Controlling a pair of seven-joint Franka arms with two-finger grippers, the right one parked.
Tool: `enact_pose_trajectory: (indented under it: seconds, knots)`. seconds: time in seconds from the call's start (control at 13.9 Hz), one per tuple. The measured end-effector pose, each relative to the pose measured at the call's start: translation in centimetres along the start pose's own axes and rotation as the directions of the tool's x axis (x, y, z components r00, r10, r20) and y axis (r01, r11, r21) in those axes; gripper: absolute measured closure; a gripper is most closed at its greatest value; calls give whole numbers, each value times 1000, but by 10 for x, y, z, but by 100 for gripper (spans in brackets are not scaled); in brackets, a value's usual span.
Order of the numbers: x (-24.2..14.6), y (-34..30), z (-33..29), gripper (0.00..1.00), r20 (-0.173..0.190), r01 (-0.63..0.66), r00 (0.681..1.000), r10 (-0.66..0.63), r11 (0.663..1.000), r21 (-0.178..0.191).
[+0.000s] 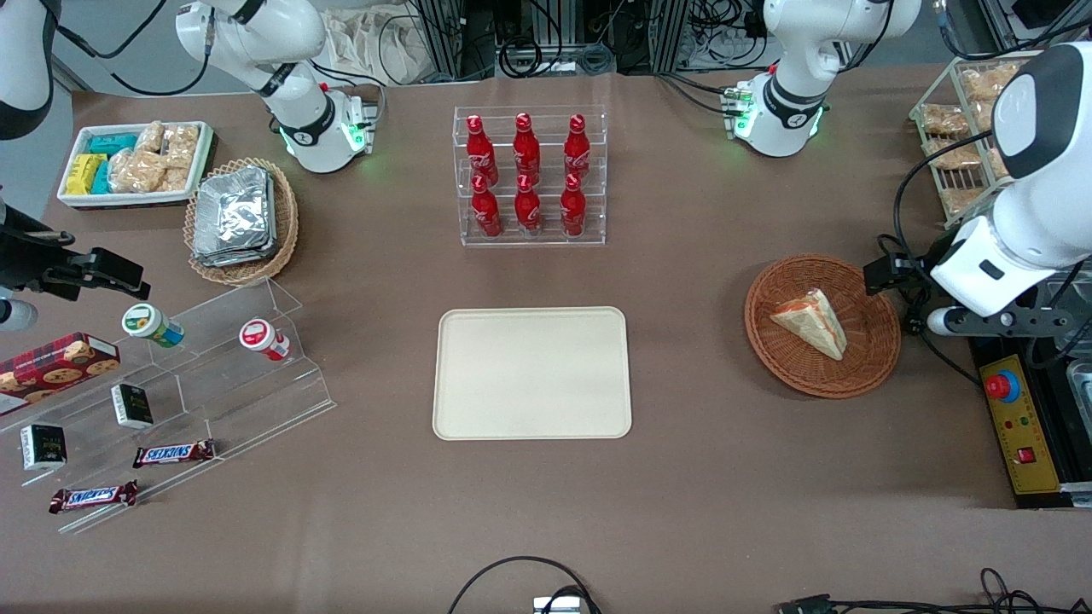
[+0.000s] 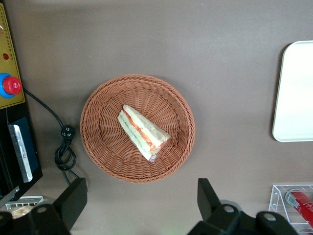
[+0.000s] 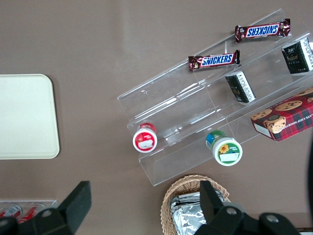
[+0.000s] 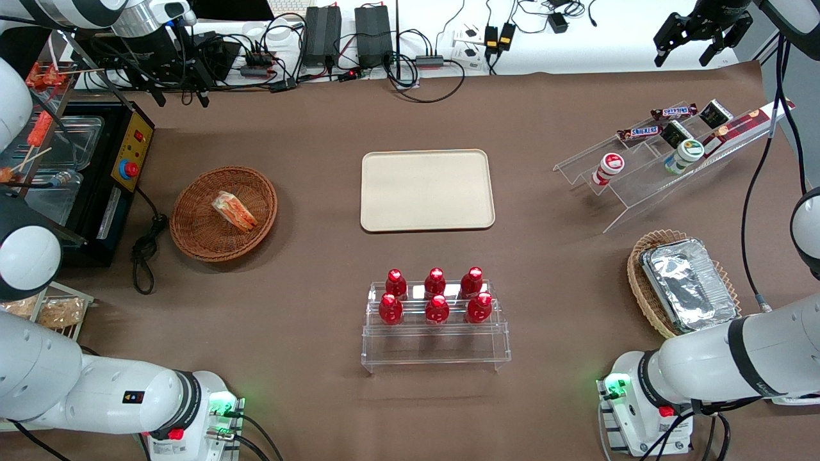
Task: Place sandwich from basket to tray
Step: 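Move the left gripper down over the wrapped sandwich in the wicker basket, then lower the open left gripper around the sandwich and close on it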
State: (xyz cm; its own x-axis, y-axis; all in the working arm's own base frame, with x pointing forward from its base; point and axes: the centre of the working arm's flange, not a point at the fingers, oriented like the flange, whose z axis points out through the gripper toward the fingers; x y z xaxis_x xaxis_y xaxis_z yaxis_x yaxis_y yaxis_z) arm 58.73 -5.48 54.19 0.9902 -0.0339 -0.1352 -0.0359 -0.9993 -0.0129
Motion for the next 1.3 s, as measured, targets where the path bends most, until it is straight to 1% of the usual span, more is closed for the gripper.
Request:
enact_pose_trajectory:
  seconds: [0.22,0.43,0.51,0.58,0.65,0.72,0.87,0.94,1.08,1.23,1.3]
  knots:
    - [8,1,13,0,23,30,999,-30,1000,3]
    - [15,1,22,0,39,40,998,-41,999,7]
    - [17,-1,27,0,50,69,996,-70,998,9]
    - [19,-3,34,0,63,128,990,-128,992,14]
    - [20,-5,41,0,72,215,974,-216,976,22]
    - [20,-5,49,0,77,313,946,-315,949,32]
    - [22,-5,71,0,67,488,869,-490,872,44]
    - [21,-5,86,0,56,541,838,-543,840,42]
    - [13,-6,120,0,26,596,803,-596,803,20]
    - [-6,-11,155,0,17,657,754,-657,754,12]
    - [-14,-15,170,0,12,676,737,-676,737,6]
